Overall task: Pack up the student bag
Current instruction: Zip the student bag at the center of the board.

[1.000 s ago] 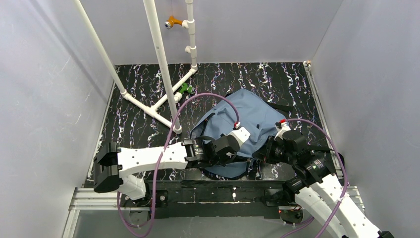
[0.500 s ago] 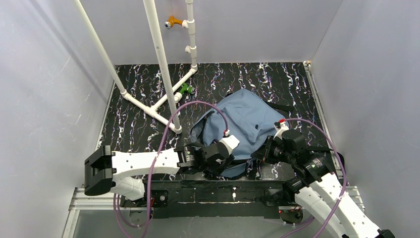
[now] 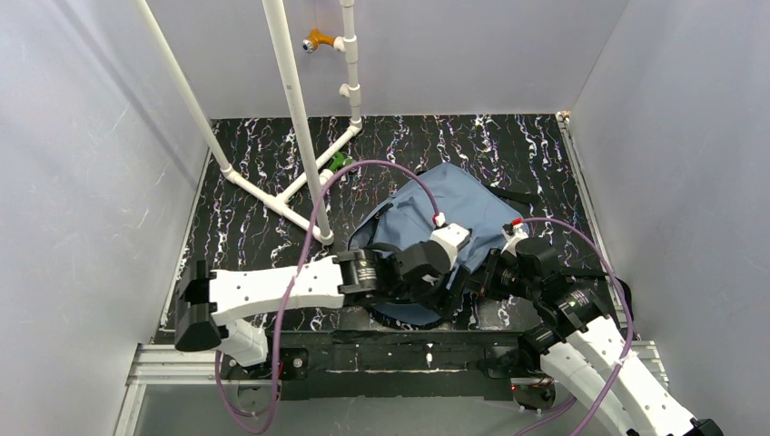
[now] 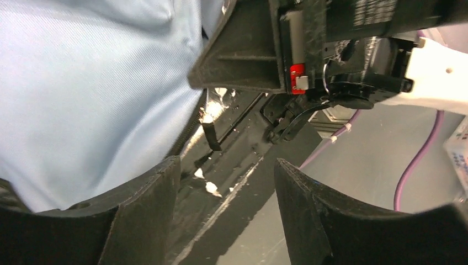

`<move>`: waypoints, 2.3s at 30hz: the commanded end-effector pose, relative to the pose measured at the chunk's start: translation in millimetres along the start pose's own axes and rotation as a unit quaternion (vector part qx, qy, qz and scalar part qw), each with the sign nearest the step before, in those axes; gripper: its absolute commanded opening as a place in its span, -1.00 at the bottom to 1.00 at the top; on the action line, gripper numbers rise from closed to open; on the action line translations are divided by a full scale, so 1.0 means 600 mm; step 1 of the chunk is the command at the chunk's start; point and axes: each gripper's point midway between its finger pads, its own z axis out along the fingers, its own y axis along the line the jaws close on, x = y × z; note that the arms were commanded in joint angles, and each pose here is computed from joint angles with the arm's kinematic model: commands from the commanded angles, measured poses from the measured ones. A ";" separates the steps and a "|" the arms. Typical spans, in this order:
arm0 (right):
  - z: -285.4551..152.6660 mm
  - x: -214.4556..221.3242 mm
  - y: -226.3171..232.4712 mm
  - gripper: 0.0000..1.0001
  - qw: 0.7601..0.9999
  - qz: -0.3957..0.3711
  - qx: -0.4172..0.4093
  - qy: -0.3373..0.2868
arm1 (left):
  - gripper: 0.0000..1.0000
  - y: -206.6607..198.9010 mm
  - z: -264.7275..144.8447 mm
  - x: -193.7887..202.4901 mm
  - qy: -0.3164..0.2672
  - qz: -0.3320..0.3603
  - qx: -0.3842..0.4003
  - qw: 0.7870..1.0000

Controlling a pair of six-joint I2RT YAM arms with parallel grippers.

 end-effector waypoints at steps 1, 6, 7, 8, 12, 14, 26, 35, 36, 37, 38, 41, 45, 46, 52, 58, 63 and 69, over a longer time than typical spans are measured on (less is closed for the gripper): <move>-0.016 -0.026 0.038 -0.97 0.999 0.015 -0.031 -0.027 | 0.23 -0.005 0.030 0.035 0.017 -0.095 -0.064 0.993; -0.010 -0.038 0.052 -0.97 0.995 0.072 -0.046 -0.043 | 0.19 0.003 0.052 0.048 0.020 -0.099 -0.116 0.988; -0.009 -0.043 0.056 -0.97 0.995 0.075 -0.049 -0.047 | 0.16 0.009 0.058 0.052 0.018 -0.101 -0.127 0.986; -0.008 -0.047 0.058 -0.97 0.995 0.076 -0.049 -0.049 | 0.13 0.013 0.064 0.054 0.017 -0.103 -0.136 0.985; -0.009 -0.059 0.065 -0.97 0.995 0.071 -0.049 -0.058 | -0.07 0.031 0.085 0.058 0.022 -0.089 -0.181 0.979; -0.011 -0.062 0.068 -0.97 0.995 0.066 -0.051 -0.060 | -0.17 0.041 0.088 0.047 0.010 -0.077 -0.202 0.976; -0.015 -0.063 0.055 -0.97 0.995 0.058 -0.033 -0.069 | -0.74 0.087 0.083 0.043 0.002 -0.036 -0.282 0.959; -0.039 -0.108 -0.051 -0.97 0.978 0.003 0.149 -0.144 | -1.00 0.161 -0.021 0.075 -0.018 -0.039 -0.313 0.949; -0.044 -0.115 -0.063 -0.97 0.973 -0.005 0.174 -0.151 | -1.00 0.176 -0.038 0.087 -0.019 -0.045 -0.319 0.947; -0.050 -0.124 -0.072 -0.97 0.968 -0.013 0.194 -0.160 | -1.00 0.190 -0.053 0.098 -0.019 -0.047 -0.322 0.945; -0.055 -0.133 -0.077 -0.97 0.963 -0.021 0.208 -0.169 | -1.00 0.204 -0.065 0.110 -0.017 -0.050 -0.325 0.944; -0.070 -0.162 -0.077 -0.97 0.952 -0.049 0.231 -0.195 | -1.00 0.226 -0.084 0.139 -0.007 -0.042 -0.312 0.949; -0.060 -0.173 -0.077 -0.97 0.949 -0.060 0.253 -0.179 | -1.00 0.168 -0.057 0.118 -0.026 -0.016 -0.194 0.981; -0.061 -0.175 -0.075 -0.97 0.949 -0.061 0.257 -0.174 | -1.00 0.148 -0.050 0.108 -0.033 -0.012 -0.163 0.986; -0.087 -0.164 0.012 0.37 0.972 -0.127 0.144 -0.137 | -1.00 0.001 -0.007 0.040 -0.059 0.008 0.032 0.998; -0.120 -0.100 0.035 0.64 0.988 -0.097 0.114 -0.047 | -1.00 -0.099 0.037 0.000 -0.056 0.031 0.132 0.989; -0.140 -0.061 -0.033 0.73 0.979 -0.006 0.197 -0.051 | -1.00 -0.101 0.069 -0.001 -0.043 0.039 0.123 0.991; -0.158 -0.061 -0.073 0.74 0.964 -0.006 0.258 -0.063 | -1.00 -0.081 0.085 0.015 -0.020 0.011 0.108 0.994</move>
